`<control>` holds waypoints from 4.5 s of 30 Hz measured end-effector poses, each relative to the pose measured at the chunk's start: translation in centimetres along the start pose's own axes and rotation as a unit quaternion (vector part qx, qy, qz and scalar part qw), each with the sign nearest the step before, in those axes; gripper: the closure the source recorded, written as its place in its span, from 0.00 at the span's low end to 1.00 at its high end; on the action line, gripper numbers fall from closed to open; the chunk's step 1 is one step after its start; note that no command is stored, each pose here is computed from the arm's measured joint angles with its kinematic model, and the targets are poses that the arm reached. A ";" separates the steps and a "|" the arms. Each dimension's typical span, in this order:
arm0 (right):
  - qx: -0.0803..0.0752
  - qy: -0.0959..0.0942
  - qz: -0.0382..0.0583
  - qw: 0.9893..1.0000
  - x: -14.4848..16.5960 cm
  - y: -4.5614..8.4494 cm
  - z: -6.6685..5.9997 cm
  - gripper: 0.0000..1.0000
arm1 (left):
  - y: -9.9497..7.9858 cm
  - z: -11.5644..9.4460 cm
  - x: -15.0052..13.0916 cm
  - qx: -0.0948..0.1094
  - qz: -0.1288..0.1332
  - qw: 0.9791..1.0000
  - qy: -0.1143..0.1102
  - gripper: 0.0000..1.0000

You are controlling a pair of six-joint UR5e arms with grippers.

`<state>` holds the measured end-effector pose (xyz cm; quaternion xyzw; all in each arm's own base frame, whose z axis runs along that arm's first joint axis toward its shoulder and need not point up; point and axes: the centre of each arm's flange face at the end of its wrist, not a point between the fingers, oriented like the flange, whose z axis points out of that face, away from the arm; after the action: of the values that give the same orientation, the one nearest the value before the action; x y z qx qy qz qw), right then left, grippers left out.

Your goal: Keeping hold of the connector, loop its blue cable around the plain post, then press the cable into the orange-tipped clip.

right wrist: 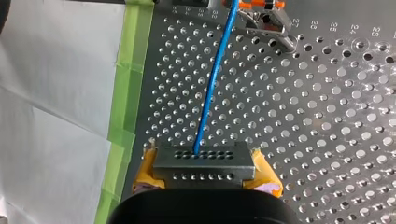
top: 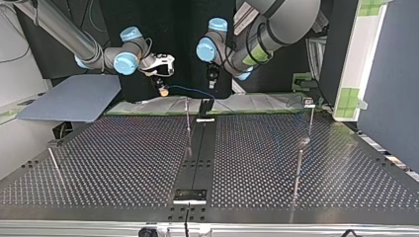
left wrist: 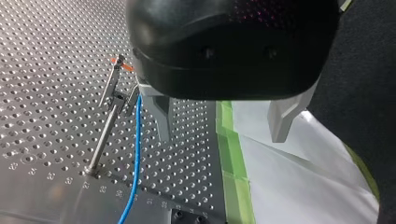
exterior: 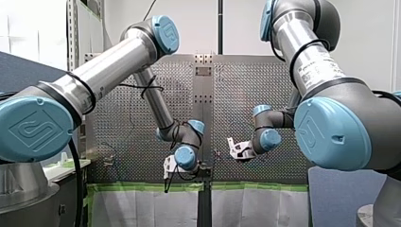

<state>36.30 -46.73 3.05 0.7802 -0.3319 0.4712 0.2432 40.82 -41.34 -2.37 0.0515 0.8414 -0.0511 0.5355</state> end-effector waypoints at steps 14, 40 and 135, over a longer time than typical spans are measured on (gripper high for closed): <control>0.001 0.008 -0.006 1.000 0.0 -0.3 0.2 1.00 | -1.1 -2.1 -7.7 -0.021 -0.013 0.999 -0.021 0.00; 0.006 0.015 -0.031 0.999 -0.1 -1.4 0.2 1.00 | 3.0 -1.3 -20.8 -0.105 0.086 0.990 -0.024 0.00; 0.034 0.041 -0.077 0.996 0.5 -3.5 0.6 1.00 | 1.2 1.1 -18.8 0.059 0.137 0.920 0.361 0.00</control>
<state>39.42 -44.93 2.99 0.7911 -0.2444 0.4941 0.2651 49.87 -40.94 14.22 0.2129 0.9578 -0.0042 0.1931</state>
